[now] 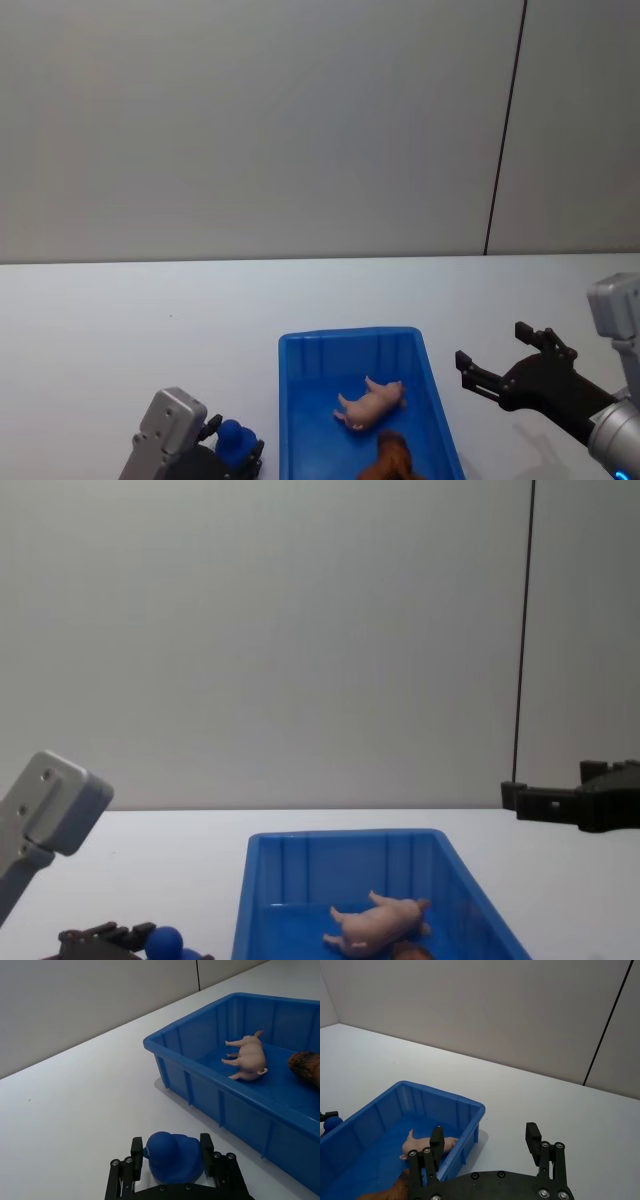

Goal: Pick up the two dolls from the table and place them into the box.

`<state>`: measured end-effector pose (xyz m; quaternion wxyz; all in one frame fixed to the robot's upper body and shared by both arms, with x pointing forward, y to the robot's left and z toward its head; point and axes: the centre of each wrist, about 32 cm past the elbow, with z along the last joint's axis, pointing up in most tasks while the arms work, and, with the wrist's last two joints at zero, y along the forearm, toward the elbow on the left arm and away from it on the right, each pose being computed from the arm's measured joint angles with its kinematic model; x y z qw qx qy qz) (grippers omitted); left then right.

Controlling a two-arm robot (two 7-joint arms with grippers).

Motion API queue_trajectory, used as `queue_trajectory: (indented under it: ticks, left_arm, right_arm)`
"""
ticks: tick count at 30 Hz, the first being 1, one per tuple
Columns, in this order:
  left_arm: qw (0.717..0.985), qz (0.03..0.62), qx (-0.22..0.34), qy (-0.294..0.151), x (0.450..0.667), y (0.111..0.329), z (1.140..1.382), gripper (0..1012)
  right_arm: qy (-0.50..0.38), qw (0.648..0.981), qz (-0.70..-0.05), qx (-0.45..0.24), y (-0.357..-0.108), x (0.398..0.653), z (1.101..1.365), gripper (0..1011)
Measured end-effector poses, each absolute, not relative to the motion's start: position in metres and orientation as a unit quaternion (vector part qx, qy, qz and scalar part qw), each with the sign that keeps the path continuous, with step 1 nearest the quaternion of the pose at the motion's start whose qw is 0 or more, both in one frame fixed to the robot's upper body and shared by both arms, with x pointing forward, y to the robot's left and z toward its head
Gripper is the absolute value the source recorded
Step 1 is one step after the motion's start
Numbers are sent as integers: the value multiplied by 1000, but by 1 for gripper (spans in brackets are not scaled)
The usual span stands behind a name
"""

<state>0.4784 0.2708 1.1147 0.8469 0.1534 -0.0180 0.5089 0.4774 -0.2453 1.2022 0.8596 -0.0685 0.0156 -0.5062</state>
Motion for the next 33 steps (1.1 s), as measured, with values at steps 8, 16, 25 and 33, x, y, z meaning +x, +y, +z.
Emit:
queue_trajectory:
  ticks: [8,16,25,33]
  left_arm:
    - [848,505,159,-18,484,273,1115,639]
    - [845,509,159,-29,488,276,1123,587]
    - [840,520,141,-72,494,278,1148,525]
    - [836,523,119,-118,501,275,1177,440]
  right_arm:
    - [16,860,-506,-69,-245,477,1202,1001]
    - [16,860,-506,-69,-245,477,1202,1001]
    - [16,860,-506,-69,-245,477,1202,1001]
    - [16,860,-506,-69,-245,477,1202,1001]
